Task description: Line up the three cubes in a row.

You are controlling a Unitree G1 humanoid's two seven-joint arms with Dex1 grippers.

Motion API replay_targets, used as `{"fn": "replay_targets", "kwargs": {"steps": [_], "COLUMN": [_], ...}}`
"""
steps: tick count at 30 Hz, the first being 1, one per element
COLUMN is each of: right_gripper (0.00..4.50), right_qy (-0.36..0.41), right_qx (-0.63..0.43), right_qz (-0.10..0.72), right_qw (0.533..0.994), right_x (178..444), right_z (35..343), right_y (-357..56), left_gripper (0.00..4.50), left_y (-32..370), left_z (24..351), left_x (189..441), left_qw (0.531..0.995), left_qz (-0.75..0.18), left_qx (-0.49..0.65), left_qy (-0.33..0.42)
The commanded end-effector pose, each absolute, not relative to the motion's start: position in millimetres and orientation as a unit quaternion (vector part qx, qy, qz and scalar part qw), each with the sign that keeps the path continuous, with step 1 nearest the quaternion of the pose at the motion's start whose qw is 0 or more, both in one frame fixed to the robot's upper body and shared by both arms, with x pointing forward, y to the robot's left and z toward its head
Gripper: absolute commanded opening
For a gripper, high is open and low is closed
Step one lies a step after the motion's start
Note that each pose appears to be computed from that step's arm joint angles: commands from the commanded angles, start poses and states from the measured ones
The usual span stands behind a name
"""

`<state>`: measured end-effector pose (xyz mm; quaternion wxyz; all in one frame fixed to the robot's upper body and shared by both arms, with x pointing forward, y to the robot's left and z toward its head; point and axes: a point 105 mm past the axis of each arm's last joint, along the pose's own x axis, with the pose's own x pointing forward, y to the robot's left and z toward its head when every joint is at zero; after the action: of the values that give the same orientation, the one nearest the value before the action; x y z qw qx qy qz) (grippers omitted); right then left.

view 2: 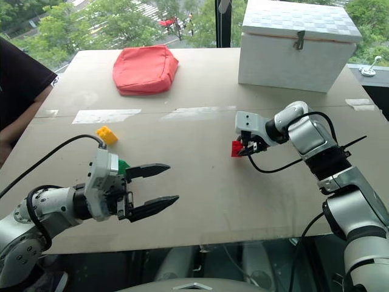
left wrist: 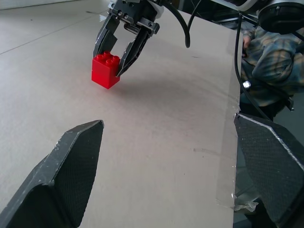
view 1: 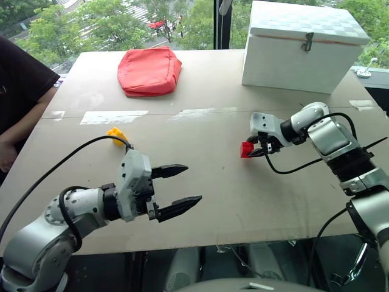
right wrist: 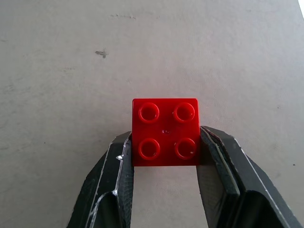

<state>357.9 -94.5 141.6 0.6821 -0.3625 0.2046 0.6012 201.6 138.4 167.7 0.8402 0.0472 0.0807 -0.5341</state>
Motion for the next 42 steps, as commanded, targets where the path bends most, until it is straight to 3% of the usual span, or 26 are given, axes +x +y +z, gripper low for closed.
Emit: {"fn": "replay_targets", "kwargs": {"steps": [1,12,13,14,17,24,27,33,38,42], "right_gripper": [1.66,1.66,2.48,2.69,4.05,4.05,4.05,4.05,4.05,4.05], "right_qy": [0.186,0.19,0.191,0.191,0.185,0.169,0.114,-0.01,-0.068,-0.086], "right_qx": [-0.374,-0.377,-0.376,-0.375,-0.38,-0.385,-0.361,-0.25,-0.244,-0.236], "right_qz": [0.605,0.609,0.611,0.613,0.611,0.616,0.634,0.688,0.676,0.672], "right_qw": [0.677,0.671,0.67,0.669,0.669,0.666,0.674,0.681,0.692,0.696], "right_x": [359.8,361.1,360.5,359.9,360.4,356.2,346.0,289.1,241.6,221.1], "right_z": [153.0,147.5,147.1,147.1,148.3,153.3,176.5,232.5,232.6,232.0], "right_y": [-89.7,-91.0,-91.0,-90.7,-90.5,-90.2,-89.6,-93.6,-95.1,-94.1], "left_gripper": [4.5,4.5,4.5,4.5,4.5,4.5,4.5,4.5,4.5,4.5], "left_y": [134.6,134.6,134.6,134.8,136.0,141.3,159.1,220.1,250.7,264.0], "left_z": [179.5,179.5,179.4,179.3,178.5,175.9,174.1,165.7,157.9,146.0], "left_x": [197.1,197.6,197.8,198.0,198.1,201.3,215.4,242.1,256.8,266.0], "left_qw": [0.837,0.837,0.837,0.838,0.839,0.852,0.886,0.95,0.967,0.962], "left_qz": [-0.54,-0.54,-0.54,-0.539,-0.538,-0.518,-0.459,-0.295,-0.208,-0.186], "left_qx": [0.064,0.061,0.06,0.059,0.053,0.048,0.032,0.041,0.085,0.118], "left_qy": [0.057,0.058,0.058,0.058,0.062,0.063,0.062,0.088,0.121,0.163]}}
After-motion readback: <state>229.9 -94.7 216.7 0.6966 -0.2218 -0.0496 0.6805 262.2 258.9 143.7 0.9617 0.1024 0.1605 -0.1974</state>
